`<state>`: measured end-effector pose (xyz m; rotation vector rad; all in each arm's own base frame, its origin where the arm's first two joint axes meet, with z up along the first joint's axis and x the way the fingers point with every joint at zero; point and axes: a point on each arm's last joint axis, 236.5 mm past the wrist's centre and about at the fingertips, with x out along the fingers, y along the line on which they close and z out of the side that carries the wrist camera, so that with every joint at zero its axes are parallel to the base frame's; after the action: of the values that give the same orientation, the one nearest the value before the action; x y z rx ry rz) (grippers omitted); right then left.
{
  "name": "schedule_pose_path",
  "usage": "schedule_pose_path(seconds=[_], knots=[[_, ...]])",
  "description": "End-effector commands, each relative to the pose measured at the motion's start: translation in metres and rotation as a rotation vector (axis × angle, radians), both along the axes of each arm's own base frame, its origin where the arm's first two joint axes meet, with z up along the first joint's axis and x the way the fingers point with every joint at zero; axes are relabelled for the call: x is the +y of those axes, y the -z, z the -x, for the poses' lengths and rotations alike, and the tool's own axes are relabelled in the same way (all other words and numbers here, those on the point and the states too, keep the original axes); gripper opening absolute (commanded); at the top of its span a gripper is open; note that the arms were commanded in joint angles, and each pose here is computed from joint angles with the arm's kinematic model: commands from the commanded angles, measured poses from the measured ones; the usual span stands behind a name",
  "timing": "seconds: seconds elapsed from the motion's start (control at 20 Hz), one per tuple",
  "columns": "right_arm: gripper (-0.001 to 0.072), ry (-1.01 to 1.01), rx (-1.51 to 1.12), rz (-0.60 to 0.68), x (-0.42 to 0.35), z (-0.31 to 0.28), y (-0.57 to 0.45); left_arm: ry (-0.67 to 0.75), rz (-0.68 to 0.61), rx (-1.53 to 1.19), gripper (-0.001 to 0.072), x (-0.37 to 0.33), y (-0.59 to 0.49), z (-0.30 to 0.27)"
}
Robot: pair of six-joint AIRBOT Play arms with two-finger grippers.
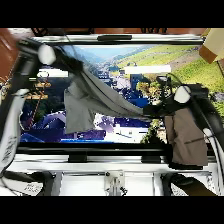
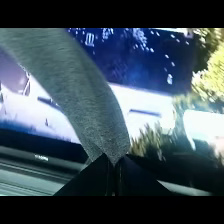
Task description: Fold the shirts.
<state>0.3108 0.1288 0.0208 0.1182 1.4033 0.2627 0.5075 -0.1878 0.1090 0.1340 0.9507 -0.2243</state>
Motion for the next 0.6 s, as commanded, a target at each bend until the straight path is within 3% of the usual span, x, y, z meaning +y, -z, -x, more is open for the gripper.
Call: schedule_pose_path(seconds=[0.0,0.05,0.1,0.15,0.3,0.4,0.55], knots=[[0.0064,0.044,0.037,-0.079,0.022,-0.015,0.029,-0.02,0.084,0.277,0.012,-0.035,0.116,0.007],[0.0064,0.044,0.041,-0.078,0.022,-0.015,0.032,-0.021,0.088,0.312,0.0316,-0.036,0.126,0.011],[0.0064,0.039,0.039,-0.077,0.022,-0.015,0.032,-0.026,0.078,0.332,0.0559,-0.031,0.127,0.014],[0.0064,0.037,0.041,-0.076,0.022,-0.015,0.032,-0.029,0.067,0.351,0.0641,-0.022,0.122,0.018],[0.0064,0.024,0.061,-0.069,0.021,-0.009,0.033,-0.007,0.022,0.348,0.0637,0.037,0.078,0.016],[0.0064,0.018,0.07,-0.067,0.02,-0.007,0.033,-0.078,0.035,0.339,0.0606,0.093,0.051,0.016],[0.0064,0.017,0.075,-0.066,0.02,-0.006,0.033,-0.17,0.174,0.504,0.0598,0.151,0.055,0.046]])
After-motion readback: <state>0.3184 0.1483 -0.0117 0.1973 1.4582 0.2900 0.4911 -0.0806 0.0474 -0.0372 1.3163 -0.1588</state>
